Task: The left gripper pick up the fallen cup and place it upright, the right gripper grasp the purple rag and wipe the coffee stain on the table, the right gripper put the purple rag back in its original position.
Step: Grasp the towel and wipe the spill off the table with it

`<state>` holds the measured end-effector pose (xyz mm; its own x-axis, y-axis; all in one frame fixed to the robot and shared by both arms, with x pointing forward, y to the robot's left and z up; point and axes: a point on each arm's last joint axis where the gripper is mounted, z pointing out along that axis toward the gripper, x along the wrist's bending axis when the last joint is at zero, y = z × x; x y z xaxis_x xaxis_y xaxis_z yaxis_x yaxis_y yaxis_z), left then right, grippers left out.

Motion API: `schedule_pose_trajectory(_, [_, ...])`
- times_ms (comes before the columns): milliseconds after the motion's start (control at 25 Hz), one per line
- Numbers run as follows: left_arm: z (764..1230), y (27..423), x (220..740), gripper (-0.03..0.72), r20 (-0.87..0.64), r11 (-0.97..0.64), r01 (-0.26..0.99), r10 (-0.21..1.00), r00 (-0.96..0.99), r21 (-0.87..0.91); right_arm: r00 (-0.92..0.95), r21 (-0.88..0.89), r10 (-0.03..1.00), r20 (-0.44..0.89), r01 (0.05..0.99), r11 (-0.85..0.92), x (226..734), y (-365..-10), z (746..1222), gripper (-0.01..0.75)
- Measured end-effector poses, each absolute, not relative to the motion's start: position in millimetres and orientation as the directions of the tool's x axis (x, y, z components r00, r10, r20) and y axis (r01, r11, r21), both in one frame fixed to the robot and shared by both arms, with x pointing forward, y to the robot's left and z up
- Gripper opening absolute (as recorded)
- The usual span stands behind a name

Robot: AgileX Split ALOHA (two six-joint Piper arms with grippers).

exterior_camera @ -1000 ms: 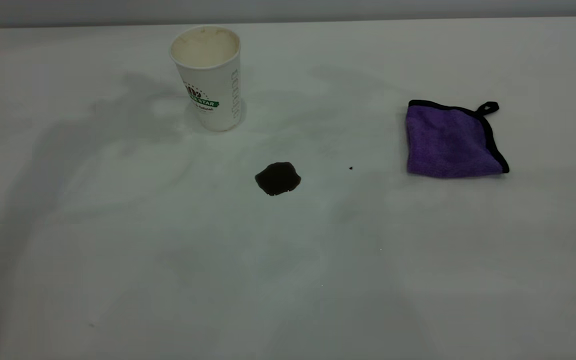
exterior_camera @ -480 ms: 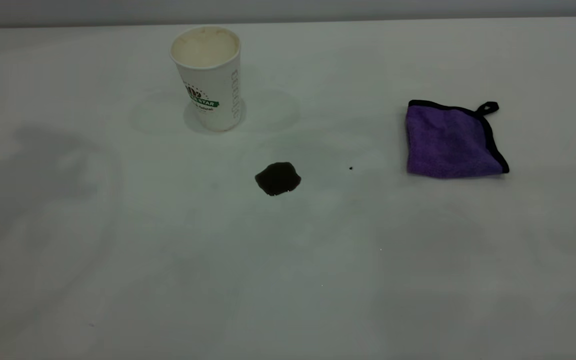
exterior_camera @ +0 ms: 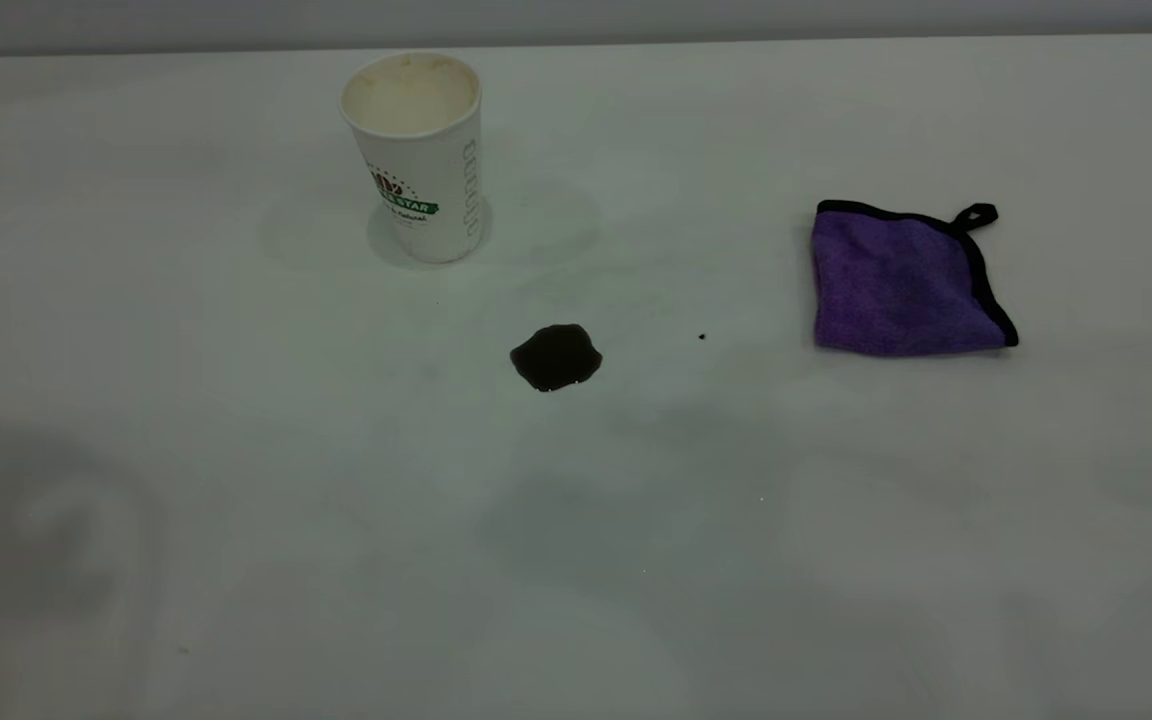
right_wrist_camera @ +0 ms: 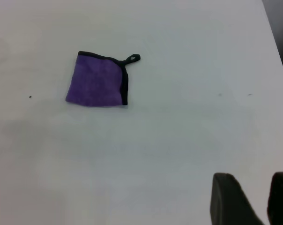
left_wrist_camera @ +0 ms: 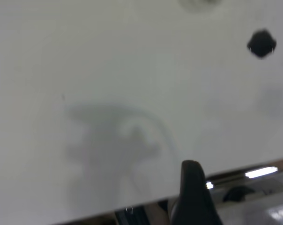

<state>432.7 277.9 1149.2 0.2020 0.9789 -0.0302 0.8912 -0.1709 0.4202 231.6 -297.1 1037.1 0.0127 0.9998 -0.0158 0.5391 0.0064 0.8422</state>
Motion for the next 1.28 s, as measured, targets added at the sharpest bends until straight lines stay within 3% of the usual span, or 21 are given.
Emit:
schedule_pose_trajectory(560, [1067.3,287.5,322.8,0.573,-0.042,-0.165,0.918,0.98,0.193,0.361,0.013,0.842,1.0,-0.016,0.539,0.006,231.6,-297.1,1037.1,0.241])
schedule_pose_trajectory(880, [1037.9,295.3,267.6,0.573,-0.017,-0.056,0.833,0.997,0.078,0.55,0.013,0.842,1.0,-0.016,0.539,0.006,231.6,-297.1,1037.1,0.241])
schedule_pose_trajectory(1280, [1035.4,296.3,229.0,0.573,0.031,-0.049,0.655,0.999,0.039,0.754,0.013,0.842,1.0,-0.016,0.539,0.006,231.6,-297.1,1037.1,0.241])
